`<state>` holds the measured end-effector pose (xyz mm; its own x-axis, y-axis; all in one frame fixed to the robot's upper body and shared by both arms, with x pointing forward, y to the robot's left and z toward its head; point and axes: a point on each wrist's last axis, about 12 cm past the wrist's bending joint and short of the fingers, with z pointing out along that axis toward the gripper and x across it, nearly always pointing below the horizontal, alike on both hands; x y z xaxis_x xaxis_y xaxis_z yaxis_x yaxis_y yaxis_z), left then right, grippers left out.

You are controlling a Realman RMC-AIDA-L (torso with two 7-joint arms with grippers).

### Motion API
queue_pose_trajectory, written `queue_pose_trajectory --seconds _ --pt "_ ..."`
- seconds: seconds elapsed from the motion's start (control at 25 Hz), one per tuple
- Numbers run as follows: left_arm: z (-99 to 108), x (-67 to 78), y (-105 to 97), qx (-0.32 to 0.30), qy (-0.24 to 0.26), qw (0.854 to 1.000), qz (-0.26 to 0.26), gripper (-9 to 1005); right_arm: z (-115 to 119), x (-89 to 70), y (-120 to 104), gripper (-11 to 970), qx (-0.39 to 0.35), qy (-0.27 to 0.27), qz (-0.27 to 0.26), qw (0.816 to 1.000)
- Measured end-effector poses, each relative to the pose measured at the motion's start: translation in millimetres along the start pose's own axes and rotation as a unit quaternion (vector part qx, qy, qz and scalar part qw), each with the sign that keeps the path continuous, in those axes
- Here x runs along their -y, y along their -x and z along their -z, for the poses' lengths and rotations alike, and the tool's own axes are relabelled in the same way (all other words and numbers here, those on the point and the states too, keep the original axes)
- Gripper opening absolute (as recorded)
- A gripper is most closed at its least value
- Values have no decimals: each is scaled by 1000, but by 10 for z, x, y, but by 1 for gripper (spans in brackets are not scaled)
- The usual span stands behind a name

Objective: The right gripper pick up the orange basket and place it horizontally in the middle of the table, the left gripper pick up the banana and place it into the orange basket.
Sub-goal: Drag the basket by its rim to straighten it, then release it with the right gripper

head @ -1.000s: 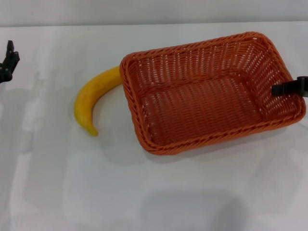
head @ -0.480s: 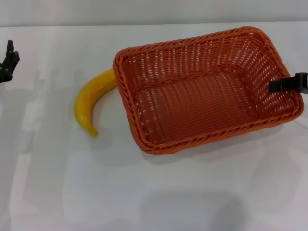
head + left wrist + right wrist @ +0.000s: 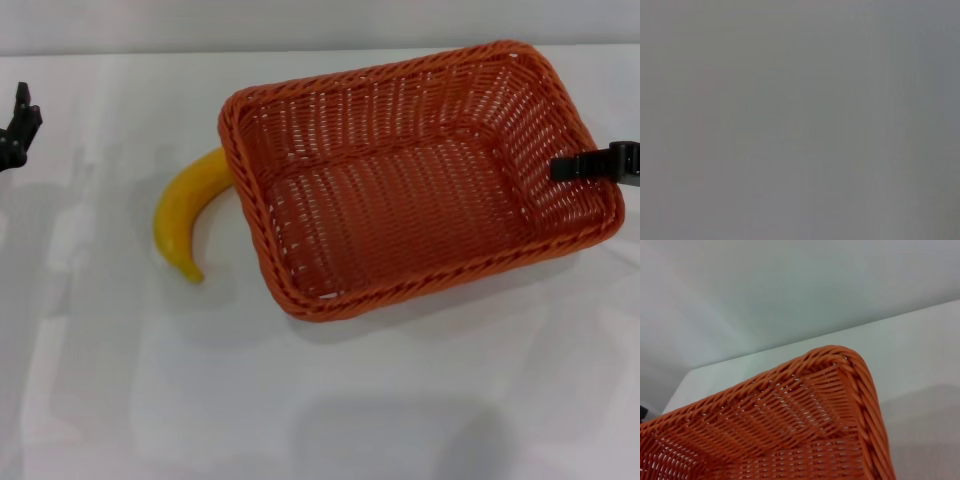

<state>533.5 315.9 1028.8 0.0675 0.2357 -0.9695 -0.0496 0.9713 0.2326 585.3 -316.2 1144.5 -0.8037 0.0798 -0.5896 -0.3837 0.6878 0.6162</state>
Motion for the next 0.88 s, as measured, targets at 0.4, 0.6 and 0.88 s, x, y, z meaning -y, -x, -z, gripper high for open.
queue_pose_trajectory --seconds 0.4,0.6,0.88 --pt "-5 3 1 0 0 1000 0 861 -11 -30 16 305 8 16 7 1000" --pt "-5 3 2 0 0 1000 0 861 -12 -20 11 310 12 14 1 1000" --pt "-5 3 2 0 0 1000 0 861 -5 30 -6 311 16 3 -13 1000"
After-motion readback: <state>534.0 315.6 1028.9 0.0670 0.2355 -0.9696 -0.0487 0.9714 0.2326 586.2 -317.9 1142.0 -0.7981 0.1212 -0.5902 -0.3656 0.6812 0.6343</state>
